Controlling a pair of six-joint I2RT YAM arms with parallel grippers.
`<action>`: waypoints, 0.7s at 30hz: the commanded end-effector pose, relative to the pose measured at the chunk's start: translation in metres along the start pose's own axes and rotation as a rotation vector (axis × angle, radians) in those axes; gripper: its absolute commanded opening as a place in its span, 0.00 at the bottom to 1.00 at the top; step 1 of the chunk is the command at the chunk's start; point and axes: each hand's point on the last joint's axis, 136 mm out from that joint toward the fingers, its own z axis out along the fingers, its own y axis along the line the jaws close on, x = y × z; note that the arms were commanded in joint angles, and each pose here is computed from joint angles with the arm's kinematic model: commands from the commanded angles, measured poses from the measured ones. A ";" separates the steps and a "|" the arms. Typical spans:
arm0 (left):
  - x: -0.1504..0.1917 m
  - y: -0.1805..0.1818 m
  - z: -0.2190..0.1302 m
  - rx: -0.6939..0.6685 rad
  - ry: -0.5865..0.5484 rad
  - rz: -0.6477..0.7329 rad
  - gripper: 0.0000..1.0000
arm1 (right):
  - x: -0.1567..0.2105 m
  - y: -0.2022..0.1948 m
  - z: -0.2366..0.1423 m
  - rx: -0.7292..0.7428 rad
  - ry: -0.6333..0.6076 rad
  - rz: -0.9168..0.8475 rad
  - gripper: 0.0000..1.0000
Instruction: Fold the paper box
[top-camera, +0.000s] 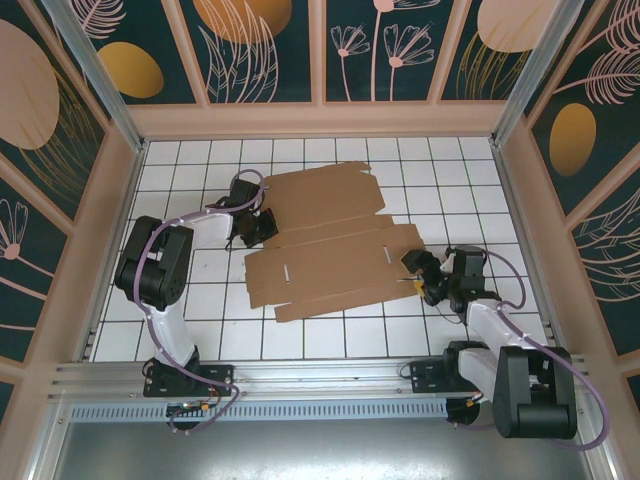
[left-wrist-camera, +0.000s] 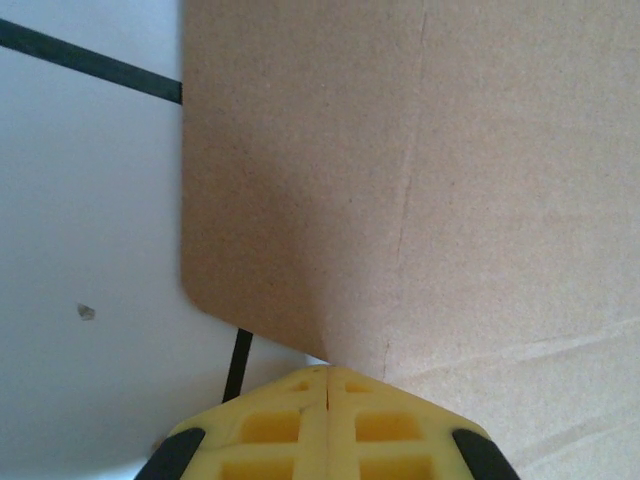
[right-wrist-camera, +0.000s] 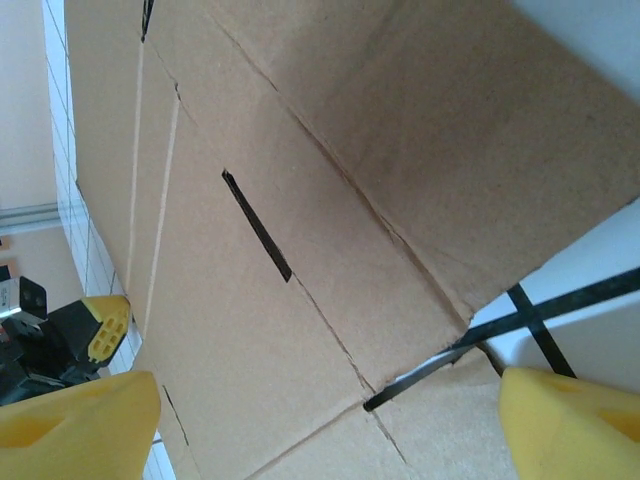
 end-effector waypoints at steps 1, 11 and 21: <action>0.003 0.012 0.007 -0.049 0.013 0.009 0.00 | -0.020 0.011 0.001 -0.039 -0.062 -0.055 0.87; 0.009 0.018 0.014 -0.057 0.035 0.007 0.00 | -0.031 0.022 0.008 -0.165 -0.095 -0.023 0.81; 0.015 0.023 0.019 -0.064 0.058 0.001 0.00 | -0.046 0.048 -0.005 -0.331 -0.209 -0.084 0.51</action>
